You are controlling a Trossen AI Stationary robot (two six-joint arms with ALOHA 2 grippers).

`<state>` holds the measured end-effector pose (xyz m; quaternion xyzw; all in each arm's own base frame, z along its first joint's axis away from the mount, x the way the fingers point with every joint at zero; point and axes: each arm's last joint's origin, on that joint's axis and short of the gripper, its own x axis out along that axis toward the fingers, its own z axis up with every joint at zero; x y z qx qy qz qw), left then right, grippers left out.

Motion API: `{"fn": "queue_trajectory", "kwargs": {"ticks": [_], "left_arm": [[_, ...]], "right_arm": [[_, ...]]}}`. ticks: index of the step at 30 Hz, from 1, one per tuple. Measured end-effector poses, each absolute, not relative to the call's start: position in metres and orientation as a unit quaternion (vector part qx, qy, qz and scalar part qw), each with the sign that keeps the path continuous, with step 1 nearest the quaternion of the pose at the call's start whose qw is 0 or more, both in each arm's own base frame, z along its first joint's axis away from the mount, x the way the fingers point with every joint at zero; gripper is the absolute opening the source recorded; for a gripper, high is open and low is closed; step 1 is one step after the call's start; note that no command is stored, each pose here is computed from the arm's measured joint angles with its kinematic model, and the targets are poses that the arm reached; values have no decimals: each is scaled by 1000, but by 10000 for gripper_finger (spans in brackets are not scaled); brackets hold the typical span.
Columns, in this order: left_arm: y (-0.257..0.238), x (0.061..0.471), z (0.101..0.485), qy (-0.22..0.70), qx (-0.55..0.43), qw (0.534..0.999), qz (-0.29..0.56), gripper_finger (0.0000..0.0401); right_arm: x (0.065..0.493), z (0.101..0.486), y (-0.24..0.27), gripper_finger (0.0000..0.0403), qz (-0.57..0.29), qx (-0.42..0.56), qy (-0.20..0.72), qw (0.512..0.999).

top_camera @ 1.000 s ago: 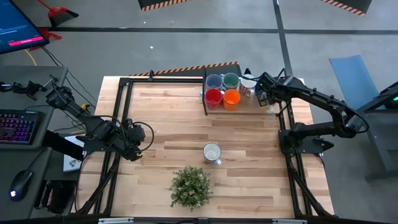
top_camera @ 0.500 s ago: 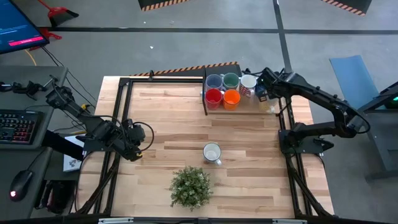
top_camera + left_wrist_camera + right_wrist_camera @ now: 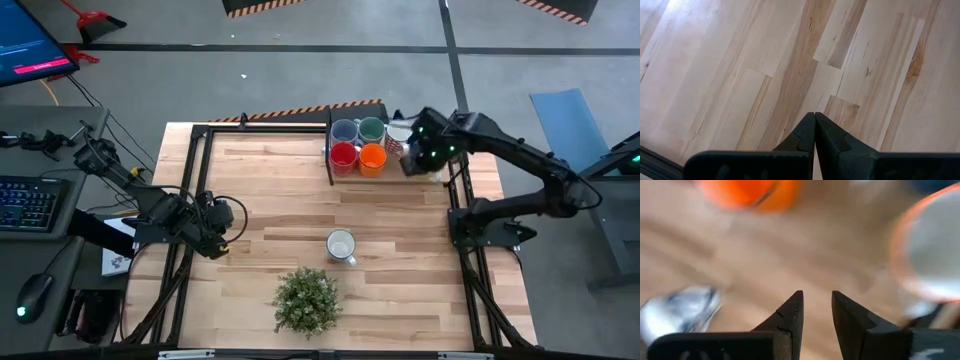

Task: Place coffee mugs
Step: Put the blue patterned mug on the shelf

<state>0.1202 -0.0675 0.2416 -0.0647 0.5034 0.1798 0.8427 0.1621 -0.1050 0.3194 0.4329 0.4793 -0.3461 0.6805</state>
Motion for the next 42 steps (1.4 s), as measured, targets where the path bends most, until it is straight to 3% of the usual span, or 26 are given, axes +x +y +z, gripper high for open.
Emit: {"fn": "queue_trajectory", "kwargs": {"ticks": [5, 15, 24, 34, 42], "left_arm": [[-67, 120, 242, 502, -68, 843, 182, 0], [-67, 120, 242, 507, -44, 844, 167, 0], [-67, 120, 242, 506, -42, 845, 167, 0], [-68, 121, 242, 503, -48, 846, 169, 0], [-68, 121, 242, 504, -47, 846, 168, 0]], "right_arm": [[181, 320, -68, 83, -270, 425, 514, 695], [195, 320, 4, 83, -242, 377, 539, 713], [205, 325, 39, 83, -234, 378, 470, 763], [232, 346, 46, 83, -191, 341, 302, 870], [251, 342, 50, 83, -177, 346, 283, 877]]}}
